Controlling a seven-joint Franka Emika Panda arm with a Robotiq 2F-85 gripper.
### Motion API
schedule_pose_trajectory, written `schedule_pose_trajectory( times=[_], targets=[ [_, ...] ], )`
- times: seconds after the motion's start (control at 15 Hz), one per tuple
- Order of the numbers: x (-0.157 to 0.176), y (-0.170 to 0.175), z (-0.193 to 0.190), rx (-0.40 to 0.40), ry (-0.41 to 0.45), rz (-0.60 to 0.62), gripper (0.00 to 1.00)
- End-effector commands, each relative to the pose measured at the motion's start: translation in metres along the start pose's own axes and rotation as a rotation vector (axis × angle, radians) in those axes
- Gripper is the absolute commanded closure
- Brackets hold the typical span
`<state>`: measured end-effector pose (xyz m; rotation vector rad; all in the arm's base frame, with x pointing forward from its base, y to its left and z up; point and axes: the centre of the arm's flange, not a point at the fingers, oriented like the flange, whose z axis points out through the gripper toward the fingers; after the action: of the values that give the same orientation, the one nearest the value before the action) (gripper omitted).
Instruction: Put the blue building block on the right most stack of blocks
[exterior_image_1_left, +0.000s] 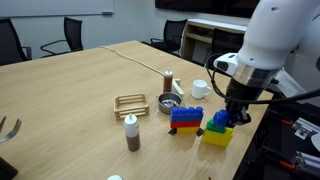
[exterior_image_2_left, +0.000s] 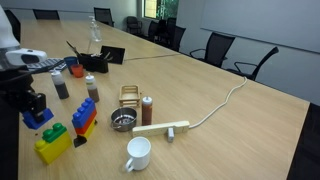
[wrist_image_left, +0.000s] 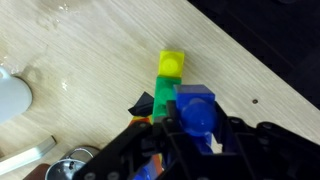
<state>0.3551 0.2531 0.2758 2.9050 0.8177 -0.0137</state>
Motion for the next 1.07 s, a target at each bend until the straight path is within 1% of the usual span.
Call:
schedule_pose_trajectory(
  times=[0.0,0.33,0.4,0.8,1.0],
  targets=[
    [0.000,0.000,-0.001,0.001,0.001,0.002,0.65],
    [0.000,0.000,-0.001,0.002,0.001,0.004,0.65],
    [0.000,0.000,-0.001,0.002,0.001,0.004,0.90],
    [0.000,0.004,0.009,0.069,-0.033,-0.041,0.90],
    [0.001,0.013,0.008,0.094,-0.027,-0.059,0.90]
  ],
)
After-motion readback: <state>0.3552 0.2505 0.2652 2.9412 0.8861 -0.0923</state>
